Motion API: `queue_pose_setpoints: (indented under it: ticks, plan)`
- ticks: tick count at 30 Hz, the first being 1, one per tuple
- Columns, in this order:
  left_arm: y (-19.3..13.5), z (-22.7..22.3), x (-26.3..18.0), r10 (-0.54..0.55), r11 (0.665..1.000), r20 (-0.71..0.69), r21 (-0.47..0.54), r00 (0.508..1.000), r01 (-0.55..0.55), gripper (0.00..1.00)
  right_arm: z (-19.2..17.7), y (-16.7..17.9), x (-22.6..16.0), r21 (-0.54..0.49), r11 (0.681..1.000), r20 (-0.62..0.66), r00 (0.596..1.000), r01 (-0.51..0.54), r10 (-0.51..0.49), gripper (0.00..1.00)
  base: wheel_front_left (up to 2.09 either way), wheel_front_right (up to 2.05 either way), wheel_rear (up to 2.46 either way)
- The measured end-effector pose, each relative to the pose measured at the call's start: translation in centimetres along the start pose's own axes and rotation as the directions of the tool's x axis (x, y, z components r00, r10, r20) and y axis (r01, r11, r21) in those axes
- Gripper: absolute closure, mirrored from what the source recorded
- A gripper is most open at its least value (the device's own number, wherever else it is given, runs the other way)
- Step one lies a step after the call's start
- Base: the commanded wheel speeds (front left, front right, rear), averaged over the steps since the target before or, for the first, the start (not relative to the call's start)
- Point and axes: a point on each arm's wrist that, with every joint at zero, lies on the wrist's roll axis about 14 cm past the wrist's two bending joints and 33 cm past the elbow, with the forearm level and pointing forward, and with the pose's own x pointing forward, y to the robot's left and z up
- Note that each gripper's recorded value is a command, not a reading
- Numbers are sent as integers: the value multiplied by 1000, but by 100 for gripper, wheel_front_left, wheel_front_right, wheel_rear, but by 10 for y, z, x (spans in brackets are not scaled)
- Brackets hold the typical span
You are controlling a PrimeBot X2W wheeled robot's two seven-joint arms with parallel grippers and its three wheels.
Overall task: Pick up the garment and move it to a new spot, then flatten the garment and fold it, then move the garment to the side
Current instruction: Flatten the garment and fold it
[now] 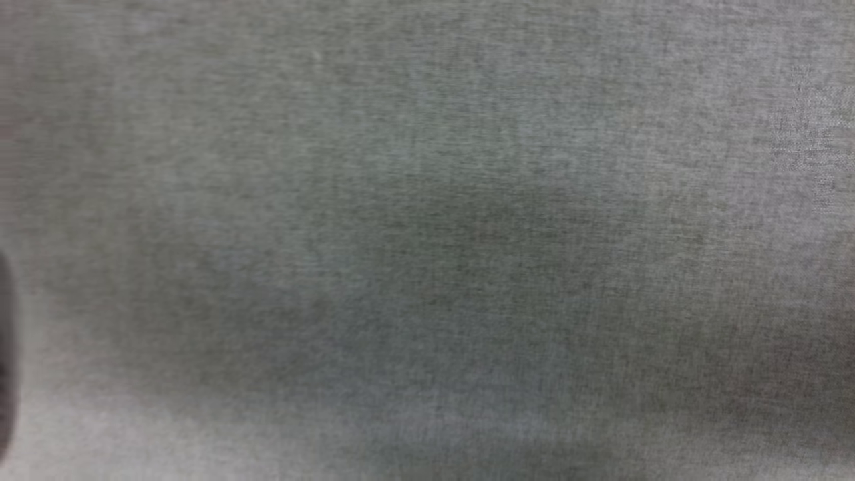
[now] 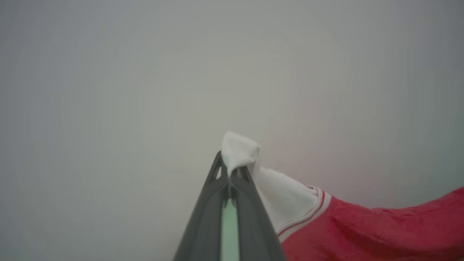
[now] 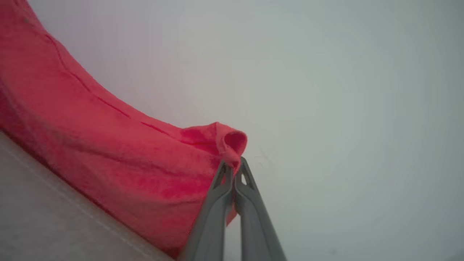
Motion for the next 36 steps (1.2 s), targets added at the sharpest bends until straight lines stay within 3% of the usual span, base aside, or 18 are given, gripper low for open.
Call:
queue_pose_setpoints:
  ticks: [9, 22, 36]
  plan:
    - [-8, -37, -78, -62, 998, -223, -5, 973, 63, 100, -2, 19, -40, 120, 990, -38, 996, -78, 83, 100, 0, 0, 0]
    - [-8, 30, -203, -110, 993, -288, -69, 951, 94, 100, 46, -10, -155, 245, 966, -108, 988, -85, 114, 100, 0, 0, 0]
    - [-37, 78, -344, -85, 990, -406, -137, 910, 32, 100, 94, 10, -296, 303, 941, -195, 957, -148, 213, 100, 0, 0, 0]
